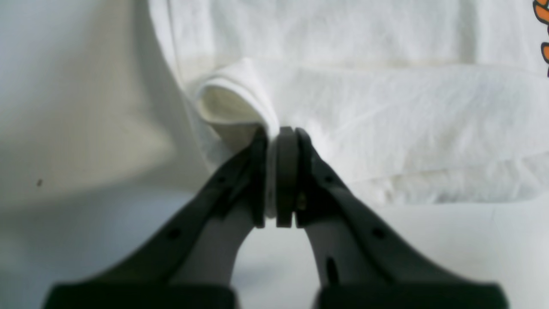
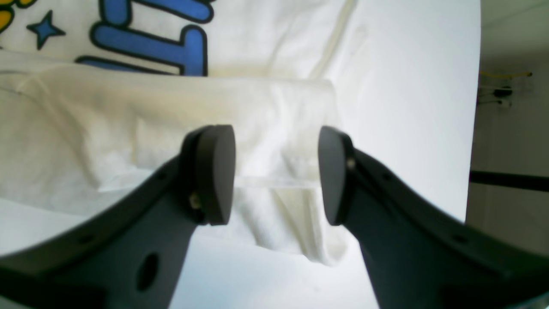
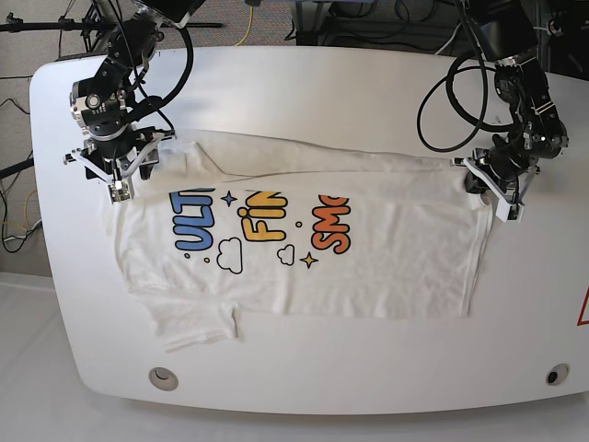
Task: Fold the T-shirt properly
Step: 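Close the left gripper on the shirt corner while the right gripper holds, then hold the shirt edge with both grippers and adjust the grip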
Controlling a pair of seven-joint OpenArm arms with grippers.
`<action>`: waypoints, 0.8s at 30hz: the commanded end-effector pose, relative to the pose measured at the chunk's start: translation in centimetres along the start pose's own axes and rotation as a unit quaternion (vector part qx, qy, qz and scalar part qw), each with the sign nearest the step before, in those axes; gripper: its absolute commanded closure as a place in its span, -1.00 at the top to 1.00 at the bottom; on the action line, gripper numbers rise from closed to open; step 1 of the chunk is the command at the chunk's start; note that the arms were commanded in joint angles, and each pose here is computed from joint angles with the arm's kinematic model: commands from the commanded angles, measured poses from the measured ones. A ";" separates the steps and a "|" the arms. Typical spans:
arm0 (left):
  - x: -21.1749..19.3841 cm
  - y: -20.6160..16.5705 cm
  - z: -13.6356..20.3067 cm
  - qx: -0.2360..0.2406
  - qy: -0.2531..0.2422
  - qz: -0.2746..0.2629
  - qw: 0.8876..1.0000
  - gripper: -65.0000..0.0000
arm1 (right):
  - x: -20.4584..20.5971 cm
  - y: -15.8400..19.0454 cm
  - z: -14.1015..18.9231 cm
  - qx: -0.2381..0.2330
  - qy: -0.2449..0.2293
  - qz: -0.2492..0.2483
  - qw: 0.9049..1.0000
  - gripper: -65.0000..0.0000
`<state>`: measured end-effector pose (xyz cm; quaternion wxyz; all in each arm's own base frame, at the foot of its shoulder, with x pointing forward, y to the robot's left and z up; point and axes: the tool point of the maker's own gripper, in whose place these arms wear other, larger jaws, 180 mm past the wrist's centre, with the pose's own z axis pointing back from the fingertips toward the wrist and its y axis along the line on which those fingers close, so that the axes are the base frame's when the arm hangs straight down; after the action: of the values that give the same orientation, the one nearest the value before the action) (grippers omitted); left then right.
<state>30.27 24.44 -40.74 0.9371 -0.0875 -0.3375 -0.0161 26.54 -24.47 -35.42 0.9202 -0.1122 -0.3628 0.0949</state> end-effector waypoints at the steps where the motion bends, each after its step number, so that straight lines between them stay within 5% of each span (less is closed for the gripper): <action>1: 1.9 -0.2 0.2 -0.006 -0.029 -0.004 1.000 -1.00 | 1.3 -0.5 0.3 -0.007 -0.024 0.002 1.000 -0.08; 24: 3.0 0.2 1.4 0.006 -0.047 -0.010 0.999 -1.00 | 1.8 -0.2 0.4 -0.001 -0.034 -0.005 0.999 -0.07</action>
<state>30.63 24.67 -39.67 0.9326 -0.0827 -0.3510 -0.0147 26.64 -24.16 -35.39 0.9193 -0.1039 -0.3679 0.0934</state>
